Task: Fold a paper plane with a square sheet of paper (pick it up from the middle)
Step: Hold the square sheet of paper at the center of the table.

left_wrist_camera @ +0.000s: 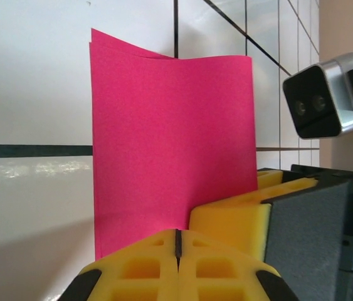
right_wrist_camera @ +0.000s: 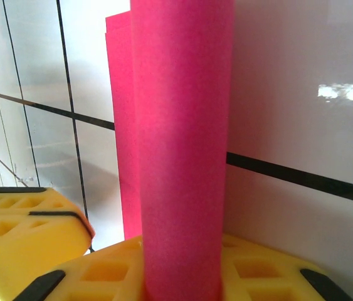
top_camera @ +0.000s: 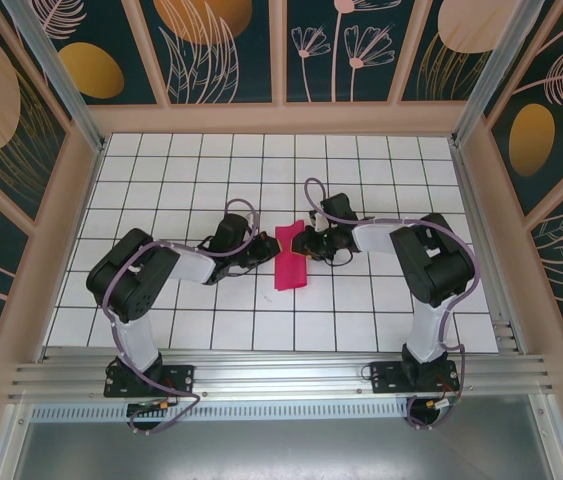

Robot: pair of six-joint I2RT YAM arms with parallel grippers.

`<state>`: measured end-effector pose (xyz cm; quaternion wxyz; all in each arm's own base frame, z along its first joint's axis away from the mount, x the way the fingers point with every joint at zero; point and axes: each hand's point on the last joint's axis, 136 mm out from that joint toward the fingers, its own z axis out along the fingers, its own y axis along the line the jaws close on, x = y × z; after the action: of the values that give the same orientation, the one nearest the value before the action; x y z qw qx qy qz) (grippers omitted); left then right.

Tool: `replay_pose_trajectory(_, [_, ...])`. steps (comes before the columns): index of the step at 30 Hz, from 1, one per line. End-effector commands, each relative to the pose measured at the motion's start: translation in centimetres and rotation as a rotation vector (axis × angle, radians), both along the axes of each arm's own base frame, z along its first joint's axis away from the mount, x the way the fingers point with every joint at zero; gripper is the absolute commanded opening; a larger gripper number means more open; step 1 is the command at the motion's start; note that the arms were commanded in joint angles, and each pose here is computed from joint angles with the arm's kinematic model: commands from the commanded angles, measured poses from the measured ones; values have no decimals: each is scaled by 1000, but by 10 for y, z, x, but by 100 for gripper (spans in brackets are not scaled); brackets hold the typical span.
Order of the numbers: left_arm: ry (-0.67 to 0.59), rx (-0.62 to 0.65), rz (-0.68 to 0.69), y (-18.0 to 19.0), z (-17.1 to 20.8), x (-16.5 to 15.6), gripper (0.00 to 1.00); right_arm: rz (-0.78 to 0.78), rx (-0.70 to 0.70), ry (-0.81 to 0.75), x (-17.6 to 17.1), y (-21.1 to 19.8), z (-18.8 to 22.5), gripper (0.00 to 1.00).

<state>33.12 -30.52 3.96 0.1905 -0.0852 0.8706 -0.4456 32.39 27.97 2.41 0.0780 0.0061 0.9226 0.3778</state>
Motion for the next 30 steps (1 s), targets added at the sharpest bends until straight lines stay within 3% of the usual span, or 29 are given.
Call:
replay_pose_trajectory(1, [34,26,-27,-5,-10,-3,1,-16,-31,49,-5,-8,-13,27])
replay_pose_trajectory(12, [94,108,-24,-1,-31,-4,0,-17,-41,49,-4,-8,-9,28])
replay_pose_trajectory(24, [132,169,2,6,-44,-4,0,-33,-113,5,-5,-20,5,45])
replay_pose_trajectory(30, [125,159,-3,3,-40,-3,0,-7,-130,1,-10,-18,1,45])
